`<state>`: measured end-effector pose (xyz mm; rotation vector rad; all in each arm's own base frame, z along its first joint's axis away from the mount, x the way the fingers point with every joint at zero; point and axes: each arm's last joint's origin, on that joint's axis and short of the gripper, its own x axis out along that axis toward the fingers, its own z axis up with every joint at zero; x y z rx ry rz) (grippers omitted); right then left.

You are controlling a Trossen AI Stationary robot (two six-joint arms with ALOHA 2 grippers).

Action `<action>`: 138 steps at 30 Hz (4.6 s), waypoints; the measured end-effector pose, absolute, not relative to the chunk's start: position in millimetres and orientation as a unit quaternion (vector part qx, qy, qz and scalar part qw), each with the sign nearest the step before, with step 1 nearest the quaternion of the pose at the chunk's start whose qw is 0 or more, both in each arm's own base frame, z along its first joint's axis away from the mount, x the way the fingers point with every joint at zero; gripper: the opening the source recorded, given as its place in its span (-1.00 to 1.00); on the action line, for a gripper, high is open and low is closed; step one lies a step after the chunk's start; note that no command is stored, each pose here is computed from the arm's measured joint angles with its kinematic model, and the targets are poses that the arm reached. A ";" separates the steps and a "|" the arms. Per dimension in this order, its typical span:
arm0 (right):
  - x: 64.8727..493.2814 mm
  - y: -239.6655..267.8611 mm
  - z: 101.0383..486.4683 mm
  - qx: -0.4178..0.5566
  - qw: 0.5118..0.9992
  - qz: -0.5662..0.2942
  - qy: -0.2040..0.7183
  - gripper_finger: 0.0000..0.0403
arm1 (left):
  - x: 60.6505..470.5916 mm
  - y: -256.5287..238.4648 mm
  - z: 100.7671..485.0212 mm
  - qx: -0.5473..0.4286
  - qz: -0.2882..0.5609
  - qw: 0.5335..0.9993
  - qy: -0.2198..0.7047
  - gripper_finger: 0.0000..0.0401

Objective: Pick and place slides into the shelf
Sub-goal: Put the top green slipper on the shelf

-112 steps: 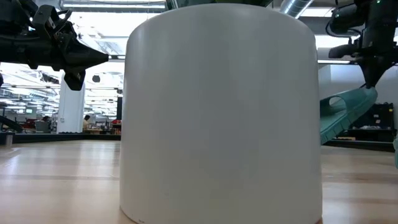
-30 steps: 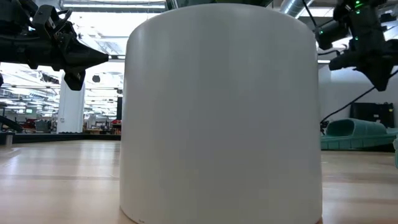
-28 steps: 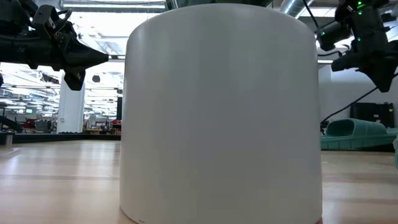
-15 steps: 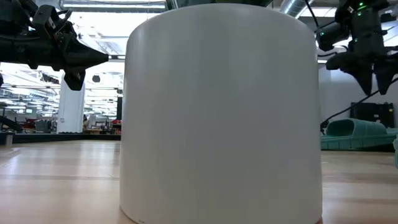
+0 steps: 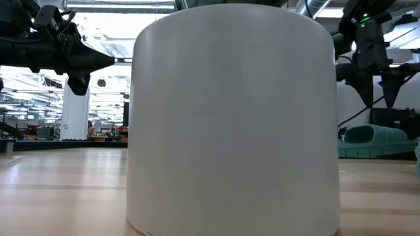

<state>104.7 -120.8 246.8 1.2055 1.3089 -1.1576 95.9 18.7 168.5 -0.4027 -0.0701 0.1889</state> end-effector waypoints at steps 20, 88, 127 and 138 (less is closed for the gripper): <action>166.0 -111.4 196.3 0.407 0.408 -0.502 0.645 0.06 | 95.9 18.7 168.5 -0.200 0.094 0.975 -0.035 -1.00; 158.7 -134.7 198.8 0.390 0.399 -0.577 0.596 -0.99 | 95.9 18.7 168.5 -0.199 0.094 0.975 -0.035 -1.00; 251.5 -143.9 296.7 0.407 0.521 -0.433 0.613 -1.00 | 95.9 18.7 168.5 -0.200 0.094 0.975 -0.035 -1.00; 312.4 -143.0 288.8 0.396 0.541 -0.406 0.621 -1.00 | 95.9 18.7 168.6 -0.200 0.093 0.975 -0.035 -1.00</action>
